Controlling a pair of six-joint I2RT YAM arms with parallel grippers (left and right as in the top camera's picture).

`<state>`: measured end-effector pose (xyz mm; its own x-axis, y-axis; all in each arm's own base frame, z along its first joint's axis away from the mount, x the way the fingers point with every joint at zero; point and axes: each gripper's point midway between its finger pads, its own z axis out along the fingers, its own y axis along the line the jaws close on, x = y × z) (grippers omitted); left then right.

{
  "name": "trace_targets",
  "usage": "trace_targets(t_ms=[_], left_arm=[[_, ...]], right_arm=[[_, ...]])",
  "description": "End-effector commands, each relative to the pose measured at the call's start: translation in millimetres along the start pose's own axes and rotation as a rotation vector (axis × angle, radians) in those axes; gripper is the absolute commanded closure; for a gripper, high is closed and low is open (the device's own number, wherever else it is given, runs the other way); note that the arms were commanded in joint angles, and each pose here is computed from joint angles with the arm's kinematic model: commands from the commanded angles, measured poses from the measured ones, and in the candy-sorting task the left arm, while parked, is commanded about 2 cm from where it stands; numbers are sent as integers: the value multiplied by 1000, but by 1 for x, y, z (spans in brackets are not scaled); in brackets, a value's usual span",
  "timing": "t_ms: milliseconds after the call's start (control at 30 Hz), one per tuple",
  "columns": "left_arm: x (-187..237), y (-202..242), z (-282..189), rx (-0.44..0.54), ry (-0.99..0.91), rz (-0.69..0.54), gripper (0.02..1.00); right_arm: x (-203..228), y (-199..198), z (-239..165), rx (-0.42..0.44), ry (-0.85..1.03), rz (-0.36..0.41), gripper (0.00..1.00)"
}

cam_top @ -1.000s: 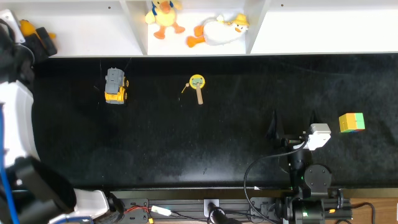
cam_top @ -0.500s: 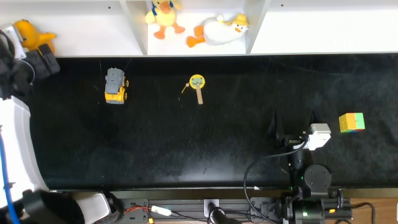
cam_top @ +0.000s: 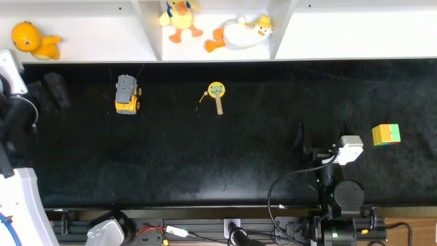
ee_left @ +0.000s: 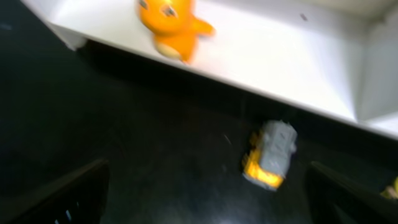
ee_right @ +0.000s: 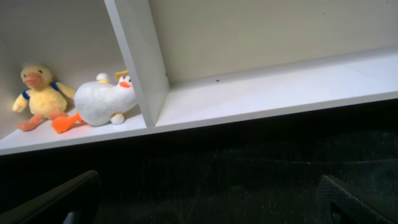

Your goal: Store Toys

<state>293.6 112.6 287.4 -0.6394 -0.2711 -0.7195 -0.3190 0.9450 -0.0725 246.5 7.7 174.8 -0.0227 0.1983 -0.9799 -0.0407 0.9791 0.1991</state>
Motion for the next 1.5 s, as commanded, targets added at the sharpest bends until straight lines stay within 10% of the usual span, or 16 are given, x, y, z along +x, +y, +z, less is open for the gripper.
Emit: trace_targets(t_ms=[33, 1500], left_arm=[[23, -31, 7, 138, 61, 69, 20], [153, -119, 182, 115, 341, 258, 20]], right_arm=[[2, -3, 0, 12, -4, 5, 7], [2, -3, 0, 12, -4, 4, 5]])
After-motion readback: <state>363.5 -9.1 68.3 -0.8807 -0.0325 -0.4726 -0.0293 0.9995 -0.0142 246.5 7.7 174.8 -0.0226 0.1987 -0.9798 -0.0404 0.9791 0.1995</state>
